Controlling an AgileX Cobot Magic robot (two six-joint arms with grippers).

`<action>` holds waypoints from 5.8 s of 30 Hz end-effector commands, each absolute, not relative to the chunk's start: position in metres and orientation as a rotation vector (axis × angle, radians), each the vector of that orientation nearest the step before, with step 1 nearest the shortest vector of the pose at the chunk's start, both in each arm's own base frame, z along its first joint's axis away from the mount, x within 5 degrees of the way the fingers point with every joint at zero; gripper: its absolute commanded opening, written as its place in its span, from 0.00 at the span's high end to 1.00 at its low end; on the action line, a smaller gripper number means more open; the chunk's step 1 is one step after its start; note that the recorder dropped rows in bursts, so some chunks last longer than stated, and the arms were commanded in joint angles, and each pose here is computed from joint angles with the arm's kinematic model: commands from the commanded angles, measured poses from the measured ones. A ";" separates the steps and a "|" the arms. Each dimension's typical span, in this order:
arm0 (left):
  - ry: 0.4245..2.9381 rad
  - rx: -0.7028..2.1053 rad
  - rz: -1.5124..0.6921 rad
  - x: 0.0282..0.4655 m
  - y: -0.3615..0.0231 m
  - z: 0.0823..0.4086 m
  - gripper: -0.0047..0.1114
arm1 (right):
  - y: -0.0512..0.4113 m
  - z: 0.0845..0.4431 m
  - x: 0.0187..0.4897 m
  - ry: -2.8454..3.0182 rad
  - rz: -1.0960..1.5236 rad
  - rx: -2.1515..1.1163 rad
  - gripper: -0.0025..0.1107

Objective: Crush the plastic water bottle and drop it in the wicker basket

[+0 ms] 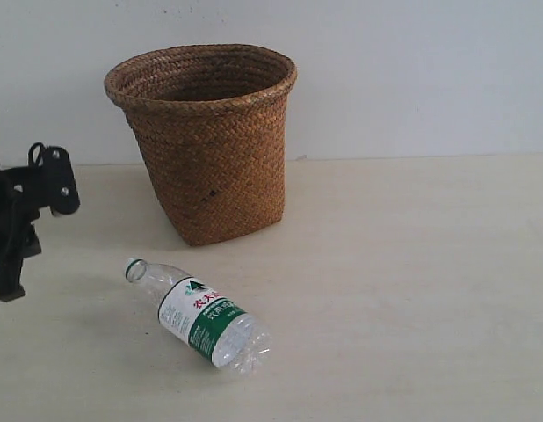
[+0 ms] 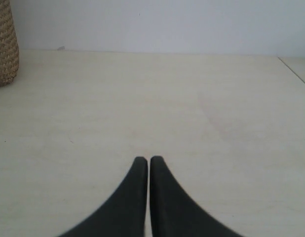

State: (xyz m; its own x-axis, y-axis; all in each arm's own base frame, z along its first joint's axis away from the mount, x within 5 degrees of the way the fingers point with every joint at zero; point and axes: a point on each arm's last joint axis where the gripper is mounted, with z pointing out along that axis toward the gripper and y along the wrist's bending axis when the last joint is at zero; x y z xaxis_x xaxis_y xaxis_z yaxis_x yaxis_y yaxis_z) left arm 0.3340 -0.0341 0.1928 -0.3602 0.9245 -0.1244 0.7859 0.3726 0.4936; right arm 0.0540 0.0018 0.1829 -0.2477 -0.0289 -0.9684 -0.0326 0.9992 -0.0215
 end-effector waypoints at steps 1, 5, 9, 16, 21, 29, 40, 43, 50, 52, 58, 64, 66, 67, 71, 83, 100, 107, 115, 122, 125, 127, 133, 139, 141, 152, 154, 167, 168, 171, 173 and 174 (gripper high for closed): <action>2.198 1.448 0.529 0.348 -0.039 0.216 0.93 | 0.002 0.183 0.054 1.812 0.002 -0.049 0.98; 2.163 1.505 0.551 0.349 -0.045 0.222 0.92 | 0.002 0.183 0.054 1.812 0.002 -0.049 0.98; 1.994 1.774 0.597 0.346 -0.064 0.221 0.92 | 0.002 0.183 0.054 1.812 0.002 -0.049 0.98; 1.812 2.020 0.601 0.345 -0.095 0.202 0.92 | 0.002 0.183 0.054 1.812 0.002 -0.049 0.98; 1.825 2.019 0.585 0.348 -0.109 0.184 0.78 | 0.002 0.183 0.054 1.812 0.002 -0.049 0.98; 1.861 1.932 0.582 0.350 -0.112 0.183 0.43 | 0.002 0.183 0.054 1.812 0.002 -0.049 0.98; 1.682 2.210 0.614 0.351 -0.116 0.164 0.45 | 0.002 0.183 0.054 1.812 0.002 -0.049 0.98; 1.451 2.405 0.635 0.350 -0.127 0.154 0.45 | 0.002 0.183 0.054 1.812 0.002 -0.049 0.98; 1.424 2.423 0.611 0.350 -0.130 0.149 0.51 | 0.002 0.183 0.054 1.812 0.002 -0.049 0.98; 1.430 2.426 0.589 0.350 -0.131 0.146 0.52 | 0.002 0.183 0.054 1.812 0.002 -0.049 0.98; 1.443 2.426 0.561 0.349 -0.132 0.143 0.52 | 0.002 0.183 0.054 1.812 0.002 -0.049 0.98; 1.456 2.458 0.533 0.350 -0.132 0.128 0.52 | 0.002 0.183 0.054 1.812 0.002 -0.049 0.98; 1.456 2.466 0.528 0.350 -0.132 0.124 0.52 | 0.002 0.183 0.054 1.812 0.000 -0.051 0.98; 1.449 2.464 0.530 0.351 -0.133 0.123 0.52 | 0.002 0.183 0.054 1.812 0.000 -0.051 0.98; 1.418 2.430 0.542 0.354 -0.136 0.123 0.53 | 0.002 0.183 0.054 1.812 0.002 -0.049 0.98; 1.478 2.476 0.522 0.350 -0.131 0.121 0.91 | 0.002 0.183 0.054 1.812 0.002 -0.049 0.98; 2.147 2.084 0.362 0.332 -0.122 0.134 0.92 | 0.002 0.183 0.054 1.812 0.002 -0.049 0.98; 2.205 1.984 0.292 0.322 -0.122 0.161 0.92 | 0.002 0.183 0.054 1.812 0.002 -0.049 0.98; 2.300 1.941 0.182 0.308 -0.122 0.165 0.92 | 0.001 0.186 0.054 1.778 -0.074 -0.119 0.98; 2.303 2.010 0.164 0.297 -0.117 0.152 0.92 | 0.001 0.204 0.056 1.583 -0.122 -0.153 0.98; 2.307 2.013 0.162 0.296 -0.117 0.152 0.92 | 0.001 0.213 0.056 1.484 0.032 -0.001 0.98; 2.310 2.016 0.161 0.296 -0.116 0.152 0.92 | 0.000 0.220 0.055 1.397 0.202 0.163 0.98; 2.281 2.059 0.161 0.295 -0.116 0.152 0.92 | 0.000 0.218 0.056 1.404 0.443 0.373 0.98; 2.267 2.126 0.147 0.293 -0.115 0.151 0.92 | 0.003 0.241 0.069 1.562 0.366 0.297 0.98; 2.275 2.141 0.141 0.291 -0.114 0.151 0.92 | 0.008 0.256 0.078 1.628 0.352 0.217 0.98; 2.310 2.186 0.130 0.288 -0.112 0.148 0.92 | 0.099 0.307 0.173 1.992 0.369 -0.542 0.98; 2.317 2.192 0.125 0.288 -0.112 0.147 0.92 | 0.124 0.304 0.187 2.067 0.379 -0.674 0.98; 2.406 2.226 0.100 0.285 -0.109 0.134 0.92 | 0.190 0.275 0.262 2.478 0.401 -0.912 0.98; 2.426 2.218 0.096 0.285 -0.109 0.131 0.92 | 0.192 0.273 0.265 2.489 0.398 -0.928 0.98; 2.443 2.213 0.092 0.286 -0.110 0.127 0.92 | 0.199 0.268 0.273 2.476 0.382 -1.013 0.98; 2.461 2.153 0.108 0.294 -0.113 0.134 0.92 | 0.201 0.268 0.275 2.433 0.388 -1.065 0.98; 2.466 2.141 0.100 0.297 -0.116 0.139 0.92 | 0.202 0.270 0.275 2.420 0.396 -1.065 0.98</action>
State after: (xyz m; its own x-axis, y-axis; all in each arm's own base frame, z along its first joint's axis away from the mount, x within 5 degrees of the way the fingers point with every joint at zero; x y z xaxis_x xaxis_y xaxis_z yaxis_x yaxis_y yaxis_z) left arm 0.2923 -0.1107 0.1319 -0.1108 0.9834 0.1437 0.9919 0.1184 -0.0454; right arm 0.2740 0.1995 0.2654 -0.6244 -0.6033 -0.4962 -0.7266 0.6817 0.0855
